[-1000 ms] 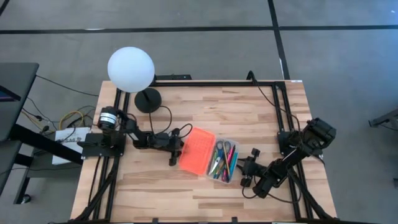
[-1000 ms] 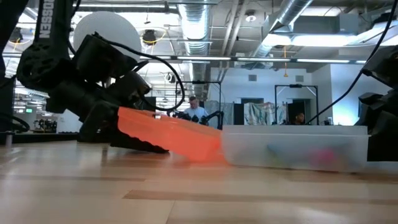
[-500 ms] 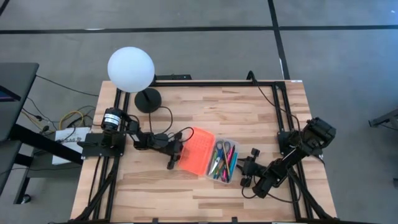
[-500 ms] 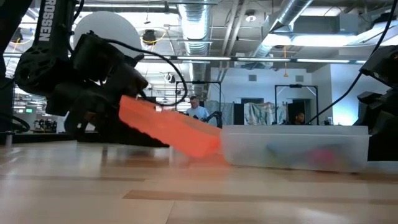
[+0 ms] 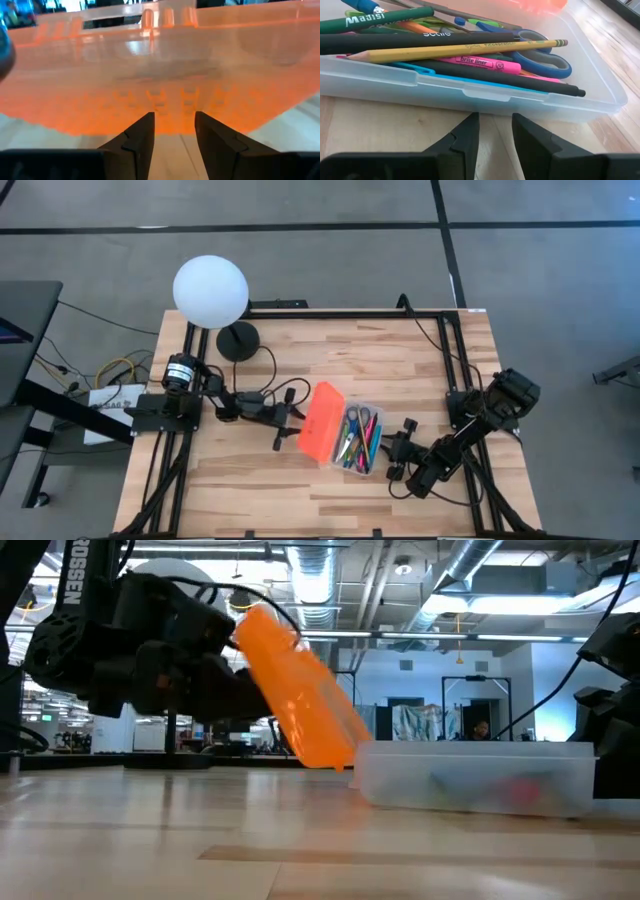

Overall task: Pick & place school supplies into a supply box
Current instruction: Close the orange supply box

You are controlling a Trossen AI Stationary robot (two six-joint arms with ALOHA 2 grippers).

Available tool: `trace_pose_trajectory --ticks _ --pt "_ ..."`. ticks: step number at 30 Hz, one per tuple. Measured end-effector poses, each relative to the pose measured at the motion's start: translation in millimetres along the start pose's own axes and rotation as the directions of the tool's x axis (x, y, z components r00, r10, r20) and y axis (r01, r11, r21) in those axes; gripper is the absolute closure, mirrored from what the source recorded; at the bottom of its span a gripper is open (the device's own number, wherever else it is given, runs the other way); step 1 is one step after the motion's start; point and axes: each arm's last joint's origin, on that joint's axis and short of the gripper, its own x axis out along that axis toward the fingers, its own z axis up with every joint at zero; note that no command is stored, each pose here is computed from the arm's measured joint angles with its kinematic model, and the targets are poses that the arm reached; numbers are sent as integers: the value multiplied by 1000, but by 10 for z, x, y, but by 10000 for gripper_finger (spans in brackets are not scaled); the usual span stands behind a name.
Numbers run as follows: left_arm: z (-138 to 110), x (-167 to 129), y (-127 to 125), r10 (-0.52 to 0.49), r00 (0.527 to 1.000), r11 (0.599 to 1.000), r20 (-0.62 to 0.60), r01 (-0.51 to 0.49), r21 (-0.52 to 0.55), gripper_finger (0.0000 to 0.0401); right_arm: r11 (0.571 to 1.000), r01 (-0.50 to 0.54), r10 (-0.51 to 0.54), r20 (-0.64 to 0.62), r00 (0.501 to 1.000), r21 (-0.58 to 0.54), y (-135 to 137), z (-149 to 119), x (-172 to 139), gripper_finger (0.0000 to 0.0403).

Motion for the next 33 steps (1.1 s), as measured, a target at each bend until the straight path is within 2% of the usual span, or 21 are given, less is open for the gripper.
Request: trace_pose_trajectory --ticks 6,14,22,33 --pt "108 144 21 -19 998 999 60 17 43 264 1000 0 0 -1 1000 -11 -2 7 9 290" --pt "247 353 -27 -122 987 990 107 114 83 264 997 -21 19 -24 1000 -72 -50 107 31 290" --pt "300 543 -131 -166 985 983 47 162 85 264 987 -58 46 -83 996 -148 -198 276 118 290" --pt "335 655 -206 -185 983 979 3 184 86 264 990 -61 49 -100 994 -128 -295 393 303 290"
